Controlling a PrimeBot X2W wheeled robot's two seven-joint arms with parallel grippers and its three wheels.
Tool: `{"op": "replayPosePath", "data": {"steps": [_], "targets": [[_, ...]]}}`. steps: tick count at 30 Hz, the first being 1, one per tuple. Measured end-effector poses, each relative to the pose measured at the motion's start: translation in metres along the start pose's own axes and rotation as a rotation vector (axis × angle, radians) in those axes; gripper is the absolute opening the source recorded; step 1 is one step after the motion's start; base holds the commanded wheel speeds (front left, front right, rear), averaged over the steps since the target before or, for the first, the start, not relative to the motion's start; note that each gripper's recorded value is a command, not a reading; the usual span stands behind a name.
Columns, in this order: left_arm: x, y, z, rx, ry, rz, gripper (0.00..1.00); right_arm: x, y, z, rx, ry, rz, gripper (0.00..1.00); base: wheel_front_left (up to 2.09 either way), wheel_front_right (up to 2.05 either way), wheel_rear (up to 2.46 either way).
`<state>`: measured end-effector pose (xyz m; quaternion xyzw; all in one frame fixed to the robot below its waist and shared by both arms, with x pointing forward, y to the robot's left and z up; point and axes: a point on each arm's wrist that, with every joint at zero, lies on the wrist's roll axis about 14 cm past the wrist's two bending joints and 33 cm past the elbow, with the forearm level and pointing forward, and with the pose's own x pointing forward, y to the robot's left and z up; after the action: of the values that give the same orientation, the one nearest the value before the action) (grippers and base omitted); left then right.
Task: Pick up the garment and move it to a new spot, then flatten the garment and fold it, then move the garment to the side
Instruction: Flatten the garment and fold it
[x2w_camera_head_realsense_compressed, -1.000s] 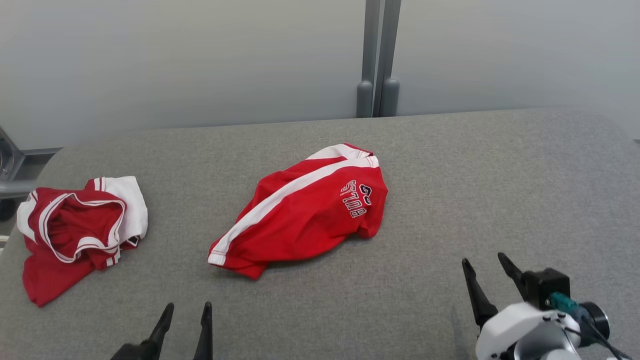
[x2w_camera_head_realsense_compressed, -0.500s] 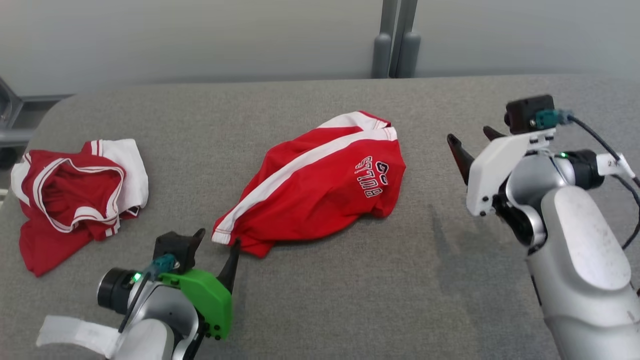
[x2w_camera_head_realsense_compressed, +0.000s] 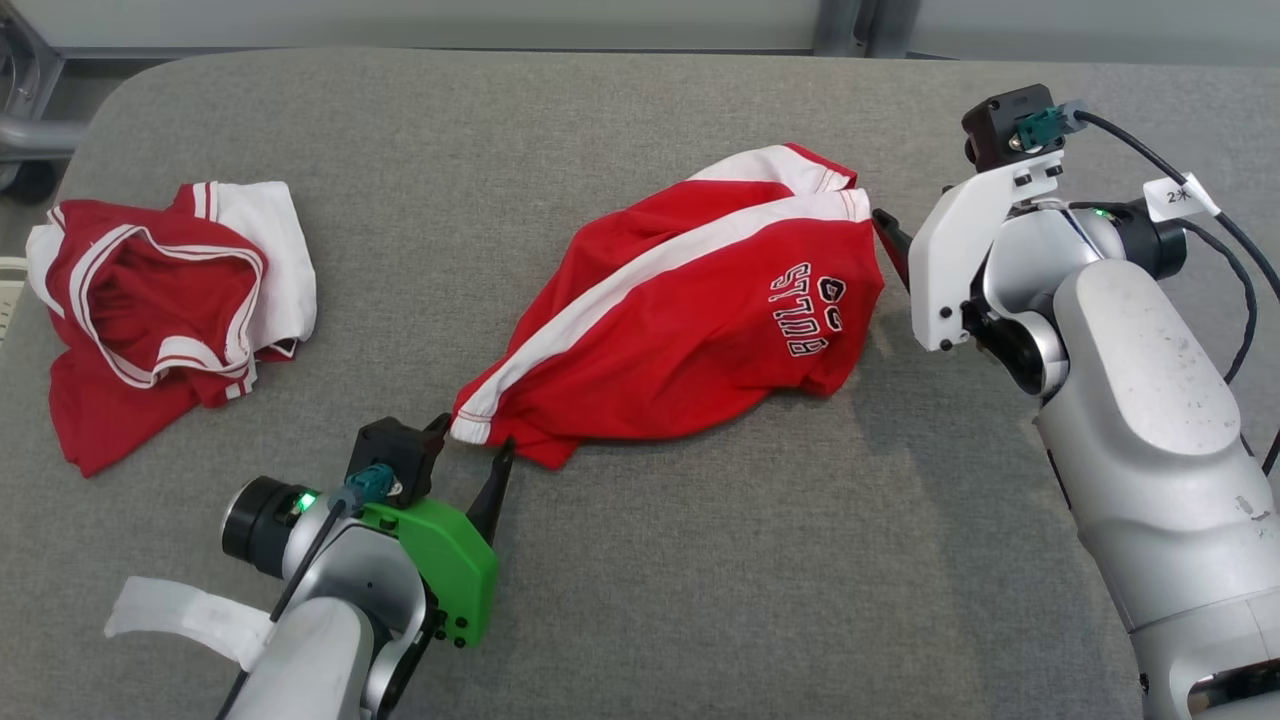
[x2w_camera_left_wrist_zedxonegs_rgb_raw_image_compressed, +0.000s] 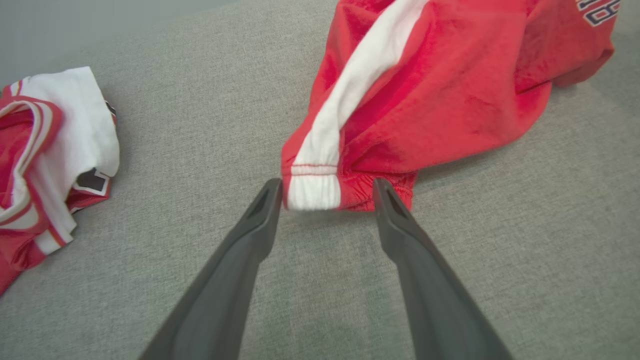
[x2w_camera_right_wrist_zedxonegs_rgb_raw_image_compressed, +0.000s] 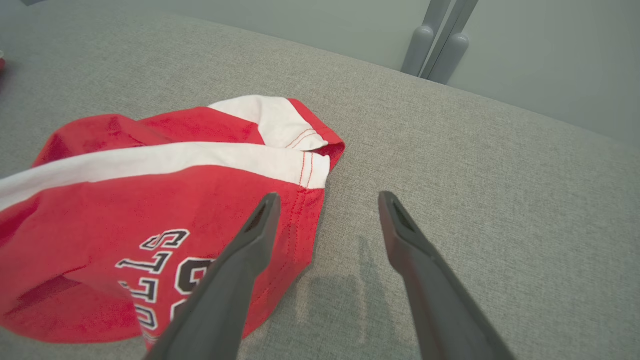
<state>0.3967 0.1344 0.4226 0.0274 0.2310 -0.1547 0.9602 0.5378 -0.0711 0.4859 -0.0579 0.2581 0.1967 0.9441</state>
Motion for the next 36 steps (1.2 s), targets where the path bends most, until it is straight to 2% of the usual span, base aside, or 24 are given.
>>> {"op": "replayPosePath", "data": {"steps": [5,8,11,12,13,14,20,28,35,36], "targets": [[-0.002,0.001,-0.005,0.003,0.013,0.004,0.87,0.013,0.005,-0.005,0.005,0.021,0.022,1.0,0.0,0.0,0.0],[-0.001,0.002,-0.005,0.011,0.008,0.005,0.75,0.018,0.007,-0.009,0.011,0.035,0.031,1.0,0.0,0.0,0.0],[-0.001,0.001,-0.003,0.011,-0.003,0.005,0.49,0.021,0.01,-0.012,0.015,0.042,0.041,1.0,0.0,0.0,0.0],[-0.001,0.001,-0.002,0.013,-0.01,0.004,0.36,0.022,0.011,-0.013,0.013,0.043,0.043,1.0,0.0,0.0,0.0],[-0.001,0.001,-0.001,0.016,-0.017,0.003,0.06,0.023,0.011,-0.013,0.016,0.043,0.046,1.0,0.0,0.0,0.0],[0.0,0.001,0.0,0.019,-0.023,0.004,0.0,0.023,0.011,-0.014,0.019,0.043,0.046,1.0,0.0,0.0,0.0],[0.0,0.001,-0.001,0.021,-0.029,0.006,0.0,0.026,-0.002,-0.014,0.056,0.041,0.017,1.0,0.0,0.0,0.0],[0.003,0.004,-0.005,0.022,-0.013,0.009,0.0,0.045,-0.005,-0.018,0.174,0.062,0.013,1.0,0.0,0.0,0.0],[0.008,0.006,-0.01,0.019,0.002,0.011,0.0,0.062,0.004,-0.031,0.23,0.109,0.035,1.0,0.0,0.0,0.0],[0.008,0.007,-0.012,0.017,0.008,0.013,0.0,0.065,0.007,-0.03,0.234,0.111,0.042,0.97,0.0,0.0,0.0]]}}
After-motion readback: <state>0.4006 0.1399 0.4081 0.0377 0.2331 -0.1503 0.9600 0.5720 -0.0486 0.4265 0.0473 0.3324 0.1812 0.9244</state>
